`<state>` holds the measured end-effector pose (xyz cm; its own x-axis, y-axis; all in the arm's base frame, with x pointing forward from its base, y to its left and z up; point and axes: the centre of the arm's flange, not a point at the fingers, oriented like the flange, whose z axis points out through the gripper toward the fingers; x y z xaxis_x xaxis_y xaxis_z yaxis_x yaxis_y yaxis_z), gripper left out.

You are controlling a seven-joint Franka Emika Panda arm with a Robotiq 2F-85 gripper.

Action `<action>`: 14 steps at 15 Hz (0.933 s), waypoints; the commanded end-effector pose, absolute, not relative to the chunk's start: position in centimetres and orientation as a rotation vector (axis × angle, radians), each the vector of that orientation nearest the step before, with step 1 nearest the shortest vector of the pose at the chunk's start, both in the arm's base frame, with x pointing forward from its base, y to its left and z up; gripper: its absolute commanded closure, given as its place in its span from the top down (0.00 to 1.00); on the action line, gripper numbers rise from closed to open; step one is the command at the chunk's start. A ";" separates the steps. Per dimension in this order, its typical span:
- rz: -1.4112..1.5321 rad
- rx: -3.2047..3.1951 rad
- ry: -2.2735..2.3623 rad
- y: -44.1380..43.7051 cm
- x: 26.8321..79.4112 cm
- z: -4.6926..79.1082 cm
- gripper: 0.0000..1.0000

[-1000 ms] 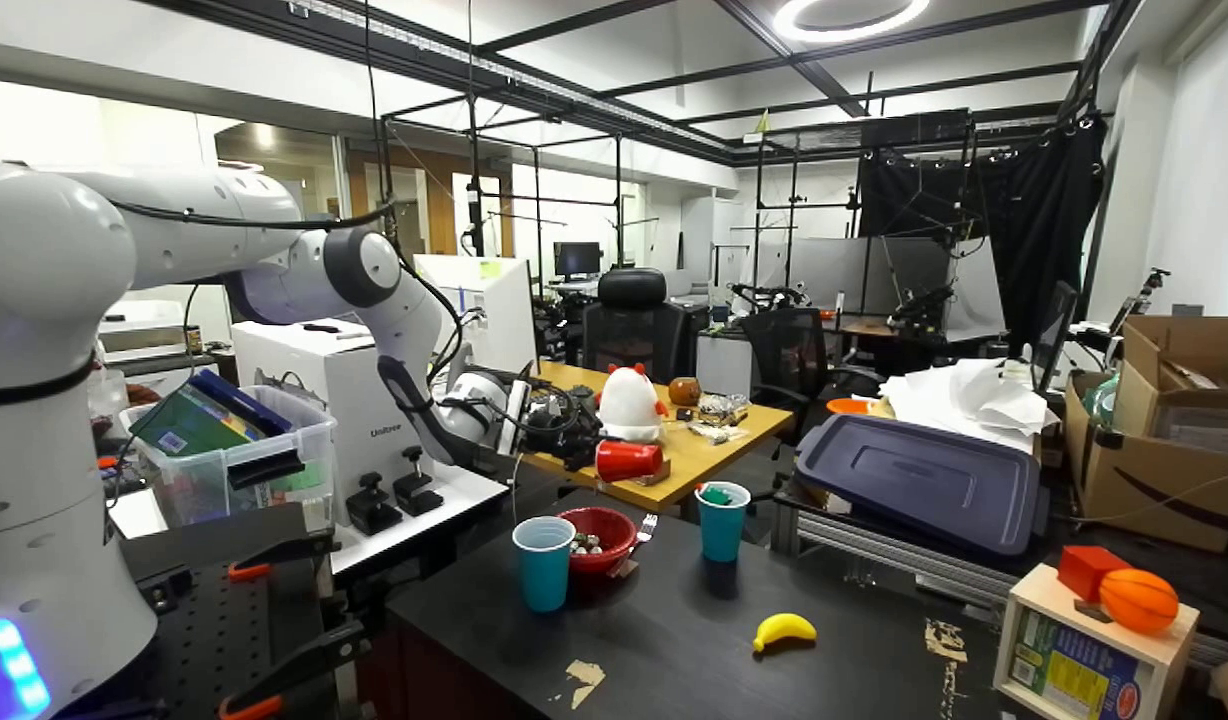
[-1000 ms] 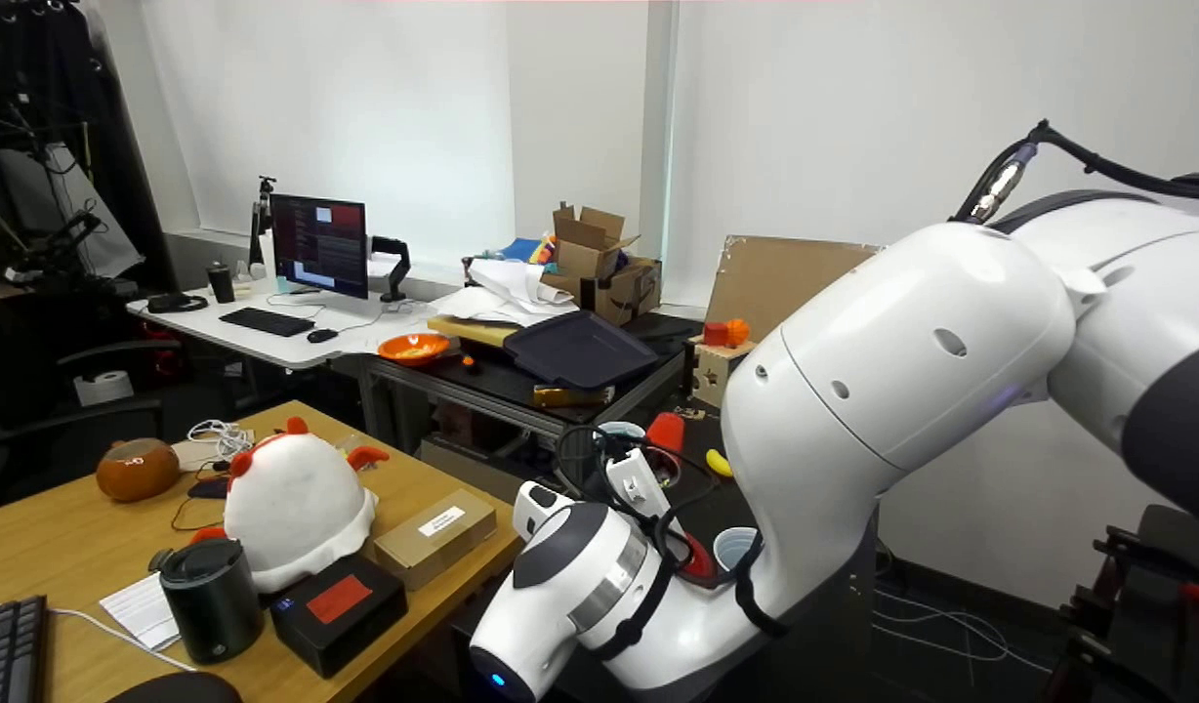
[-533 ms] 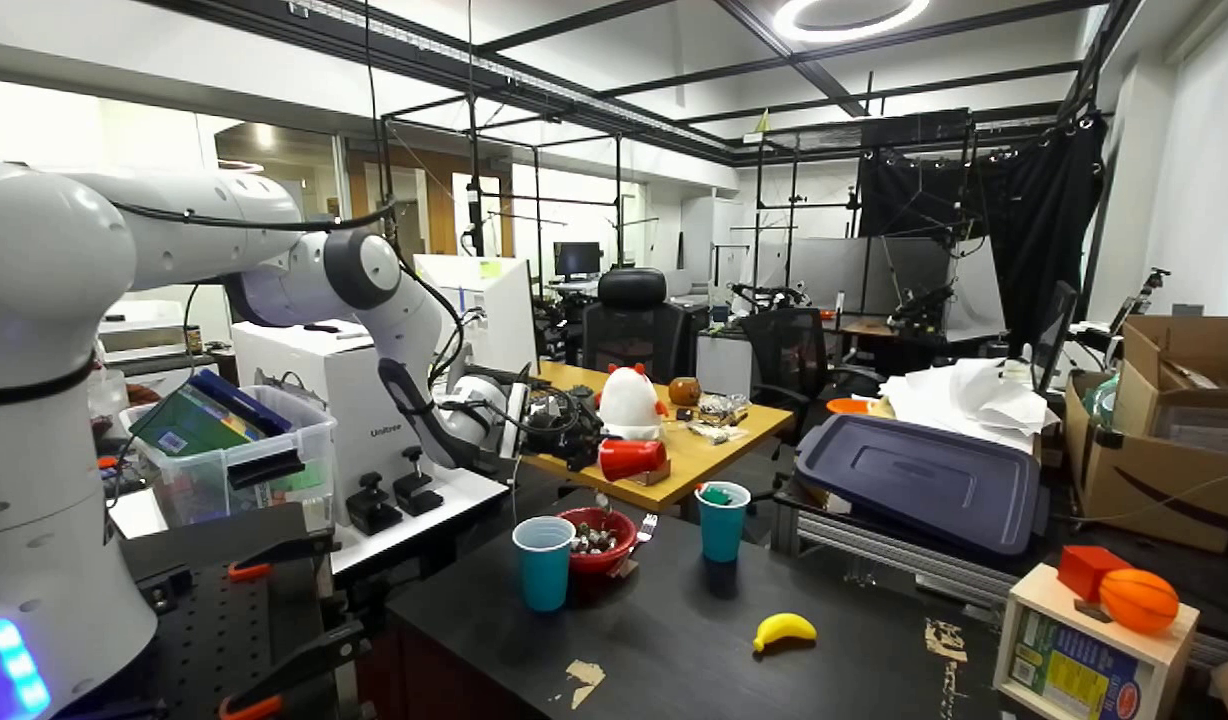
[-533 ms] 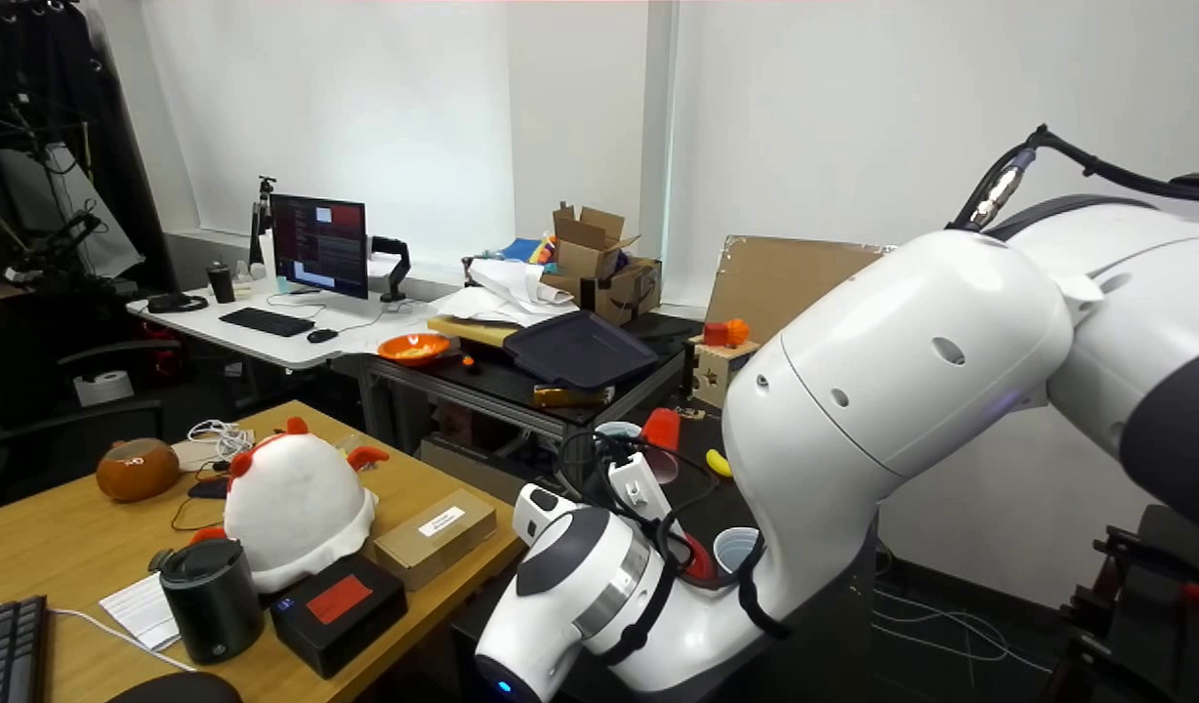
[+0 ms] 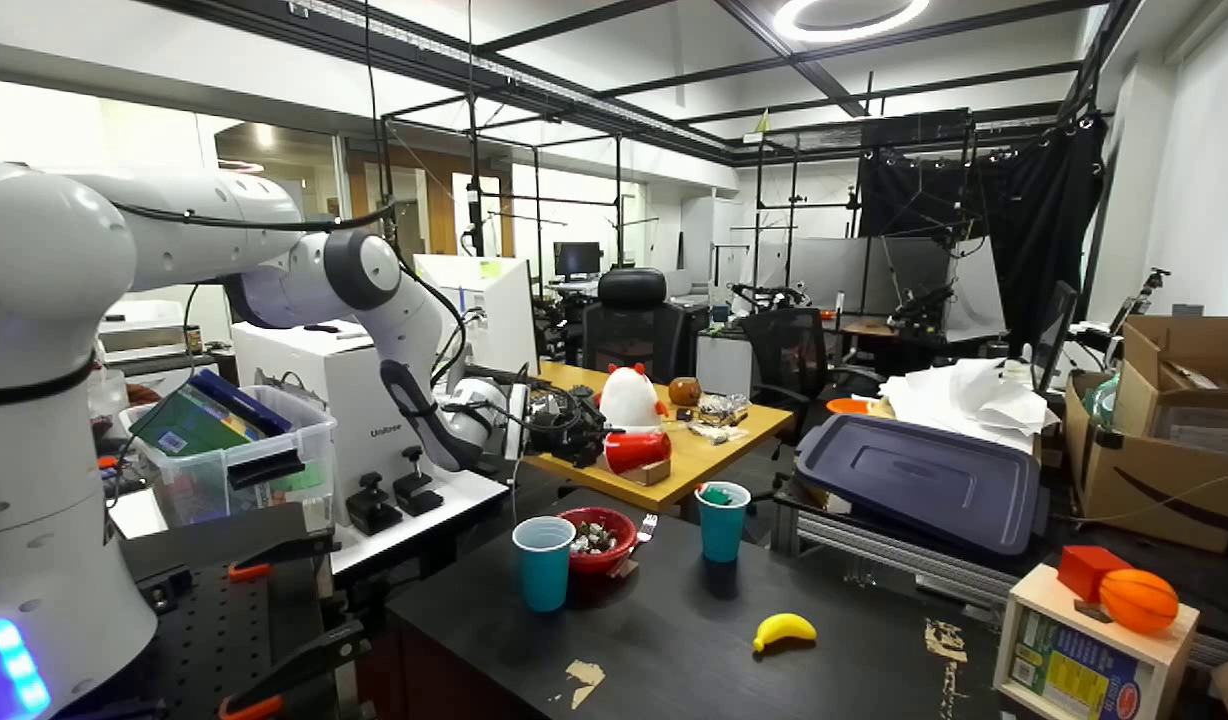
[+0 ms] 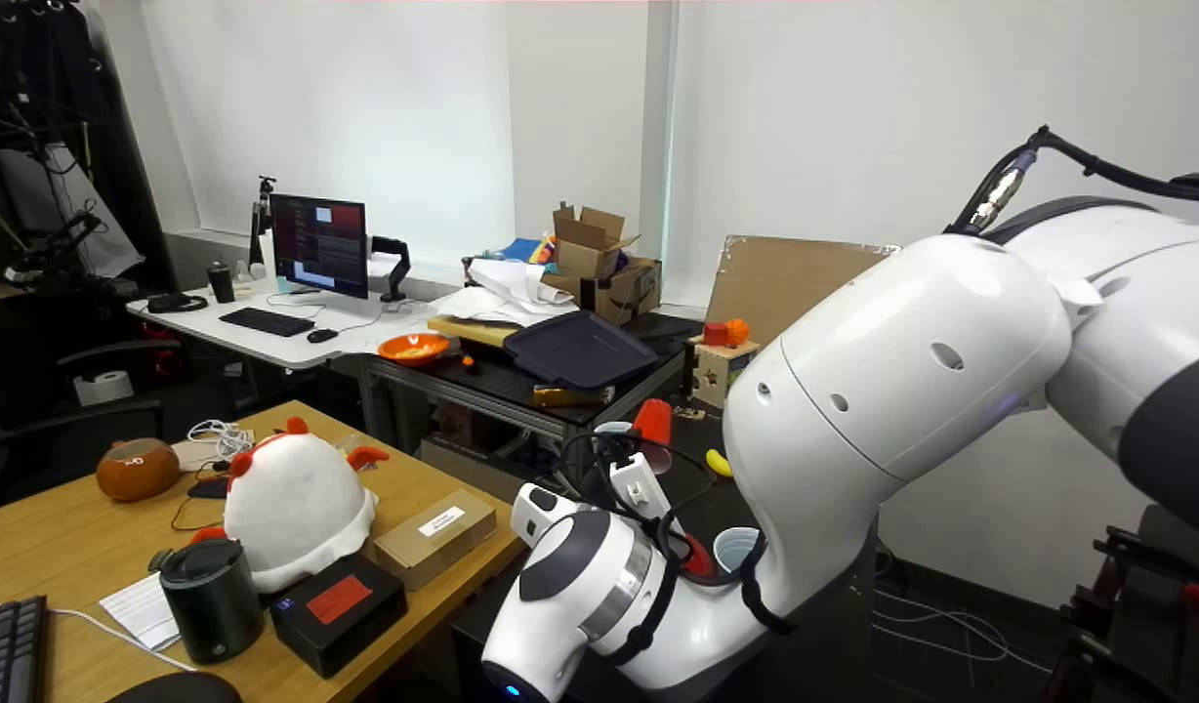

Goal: Pour the contents in the red cup into the red bowl

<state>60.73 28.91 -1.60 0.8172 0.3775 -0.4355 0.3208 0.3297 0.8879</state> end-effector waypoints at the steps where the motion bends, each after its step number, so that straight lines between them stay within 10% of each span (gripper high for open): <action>1: 0.142 1.149 0.645 28.3 60.6 -1.3 0.01; 14: 0.127 1.284 0.404 27.7 64.4 6.5 0.01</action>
<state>62.35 27.73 1.21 0.8743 0.3704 -0.3138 0.1623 0.3862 0.9080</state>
